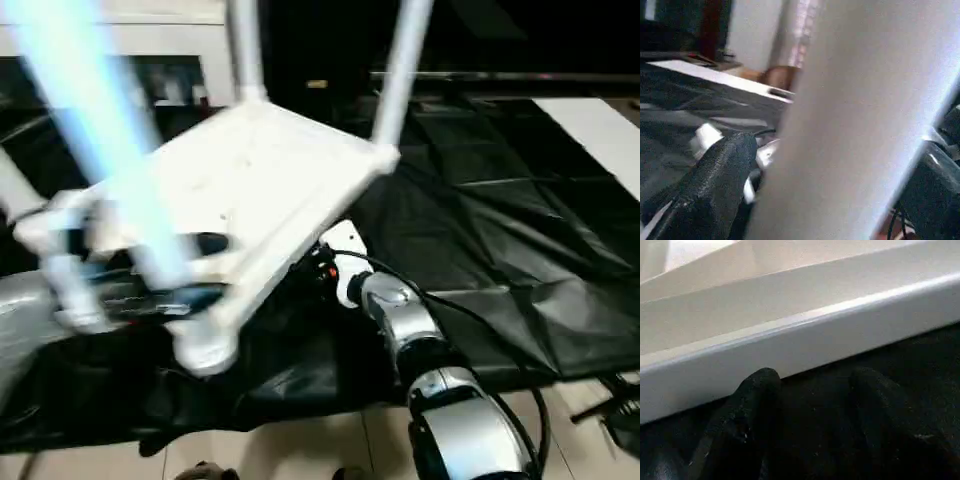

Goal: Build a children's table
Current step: Rotate table base

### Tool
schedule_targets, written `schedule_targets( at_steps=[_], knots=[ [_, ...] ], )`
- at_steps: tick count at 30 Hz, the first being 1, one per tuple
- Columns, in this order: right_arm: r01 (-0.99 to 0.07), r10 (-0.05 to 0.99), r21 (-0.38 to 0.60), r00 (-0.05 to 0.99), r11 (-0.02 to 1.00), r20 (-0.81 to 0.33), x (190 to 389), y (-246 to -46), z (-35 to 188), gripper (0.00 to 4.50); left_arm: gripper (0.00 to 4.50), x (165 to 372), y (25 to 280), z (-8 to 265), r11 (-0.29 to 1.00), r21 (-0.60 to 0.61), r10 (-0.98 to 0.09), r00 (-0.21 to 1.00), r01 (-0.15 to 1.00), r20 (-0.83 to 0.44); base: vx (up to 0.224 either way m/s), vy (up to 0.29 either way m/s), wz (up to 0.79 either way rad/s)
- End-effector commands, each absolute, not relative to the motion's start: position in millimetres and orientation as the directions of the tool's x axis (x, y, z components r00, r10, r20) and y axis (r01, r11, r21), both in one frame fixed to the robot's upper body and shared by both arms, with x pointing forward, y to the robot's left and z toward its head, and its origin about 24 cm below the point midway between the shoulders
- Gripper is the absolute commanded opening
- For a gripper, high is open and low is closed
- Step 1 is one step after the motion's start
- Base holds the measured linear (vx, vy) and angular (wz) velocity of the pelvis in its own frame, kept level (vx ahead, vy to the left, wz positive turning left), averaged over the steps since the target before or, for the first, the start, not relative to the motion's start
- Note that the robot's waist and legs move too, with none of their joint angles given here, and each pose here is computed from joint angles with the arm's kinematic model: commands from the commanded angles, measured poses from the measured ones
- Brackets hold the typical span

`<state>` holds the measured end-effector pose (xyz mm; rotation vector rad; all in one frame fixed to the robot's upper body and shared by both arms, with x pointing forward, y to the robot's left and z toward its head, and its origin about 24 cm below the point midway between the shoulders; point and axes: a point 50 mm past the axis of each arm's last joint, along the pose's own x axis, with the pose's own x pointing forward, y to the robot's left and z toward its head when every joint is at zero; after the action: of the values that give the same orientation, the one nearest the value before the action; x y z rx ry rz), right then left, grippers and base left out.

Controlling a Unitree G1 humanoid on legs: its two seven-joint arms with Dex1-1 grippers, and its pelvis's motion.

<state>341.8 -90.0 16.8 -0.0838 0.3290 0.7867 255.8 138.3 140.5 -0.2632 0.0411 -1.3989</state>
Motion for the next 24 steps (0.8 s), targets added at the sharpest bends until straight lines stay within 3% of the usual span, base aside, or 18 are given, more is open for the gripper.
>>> schedule_targets(
  at_steps=[1, 5, 15, 19, 24],
  knots=[
    [-0.757, 0.732, 0.028, 0.621, 0.653, -0.279, 343.6, -67.8, 27, 2.67, 4.47, 261, 118, 137, 0.116, -0.185, -0.984, 0.138, 0.976, 0.11, 0.0, 0.0, 0.0],
    [-0.761, 0.735, 0.018, 0.621, 0.649, -0.274, 344.6, -63.5, 28, 2.67, 4.47, 275, 95, 135, 0.105, -0.144, -0.987, 0.121, 0.984, 0.106, 0.0, 0.0, 0.0],
    [-0.788, 0.765, 0.027, 0.589, 0.615, -0.262, 343.3, -56.5, 29, 2.67, 4.47, 293, 69, 128, 0.14, -0.066, -0.988, 0.144, 0.988, 0.061, 0.0, 0.0, 0.0],
    [-0.741, 0.713, -0.014, 0.652, 0.672, -0.258, 347.6, -60.5, 30, 2.67, 4.47, 317, 74, 119, 0.323, -0.014, -0.947, 0.322, 0.946, -0.013, 0.0, 0.0, 0.0],
    [-0.71, 0.689, -0.002, 0.684, 0.704, -0.24, 351.6, -71.7, 33, 2.67, 4.47, 333, 91, 109, 0.444, 0.06, -0.889, 0.448, 0.894, -0.095, 0.0, 0.0, 0.0]
  ],
)
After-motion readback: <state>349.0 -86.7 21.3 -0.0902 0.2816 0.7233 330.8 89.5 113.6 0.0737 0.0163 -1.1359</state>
